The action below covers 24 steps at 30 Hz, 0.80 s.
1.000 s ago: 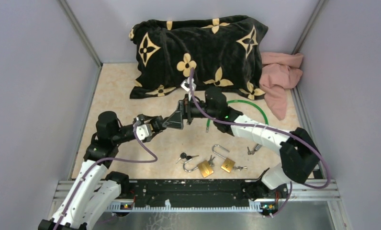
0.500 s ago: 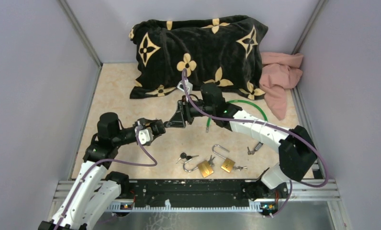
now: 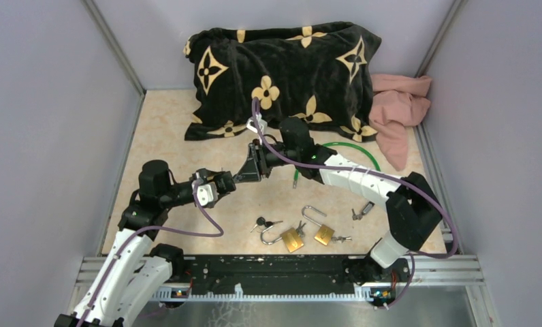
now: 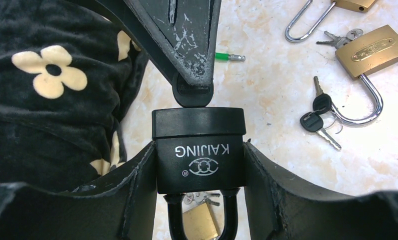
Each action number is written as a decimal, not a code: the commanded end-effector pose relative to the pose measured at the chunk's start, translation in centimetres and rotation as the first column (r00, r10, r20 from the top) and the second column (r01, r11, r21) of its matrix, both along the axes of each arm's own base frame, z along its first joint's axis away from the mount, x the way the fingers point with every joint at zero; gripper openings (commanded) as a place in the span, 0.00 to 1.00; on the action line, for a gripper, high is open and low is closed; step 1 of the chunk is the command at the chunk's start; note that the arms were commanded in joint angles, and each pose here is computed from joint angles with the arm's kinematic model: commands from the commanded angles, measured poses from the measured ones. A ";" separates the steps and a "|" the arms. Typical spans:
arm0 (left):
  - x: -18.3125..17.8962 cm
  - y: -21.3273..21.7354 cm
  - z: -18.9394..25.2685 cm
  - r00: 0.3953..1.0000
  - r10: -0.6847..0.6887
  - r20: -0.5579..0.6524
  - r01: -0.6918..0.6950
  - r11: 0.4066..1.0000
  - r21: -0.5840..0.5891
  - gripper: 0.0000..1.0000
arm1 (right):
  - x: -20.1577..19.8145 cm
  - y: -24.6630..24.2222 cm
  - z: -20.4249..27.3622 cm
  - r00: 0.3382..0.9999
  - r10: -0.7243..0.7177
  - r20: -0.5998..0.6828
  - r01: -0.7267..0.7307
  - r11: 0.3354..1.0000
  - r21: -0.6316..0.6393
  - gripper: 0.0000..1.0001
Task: Lock with the key
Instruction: Lock the lock.
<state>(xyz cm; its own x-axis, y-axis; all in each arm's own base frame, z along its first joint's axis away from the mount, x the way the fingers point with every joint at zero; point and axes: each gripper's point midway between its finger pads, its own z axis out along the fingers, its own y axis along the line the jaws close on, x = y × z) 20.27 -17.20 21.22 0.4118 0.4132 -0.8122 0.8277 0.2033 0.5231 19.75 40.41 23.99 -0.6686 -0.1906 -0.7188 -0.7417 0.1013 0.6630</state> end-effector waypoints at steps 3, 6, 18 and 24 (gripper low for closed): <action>0.1 -0.6 3.2 0.992 -0.039 0.121 0.043 0.999 -0.030 0.00 | -0.9 1.3 2.0 0.998 0.064 0.030 -0.065 0.996 0.053 0.36; 0.0 -0.7 3.3 0.992 -0.045 0.118 0.049 0.998 -0.036 0.00 | -1.3 1.7 1.7 0.997 0.069 0.030 -0.071 0.996 0.051 0.29; -0.6 0.2 0.3 0.996 -0.043 0.073 0.039 0.998 0.051 0.00 | 1.0 -1.2 0.8 0.997 -0.050 0.057 0.048 0.998 0.039 0.00; -0.5 1.3 -3.3 1.000 -0.018 0.001 0.018 0.987 0.162 0.00 | 2.8 -6.5 0.2 0.982 -0.166 0.088 0.164 0.986 0.023 0.00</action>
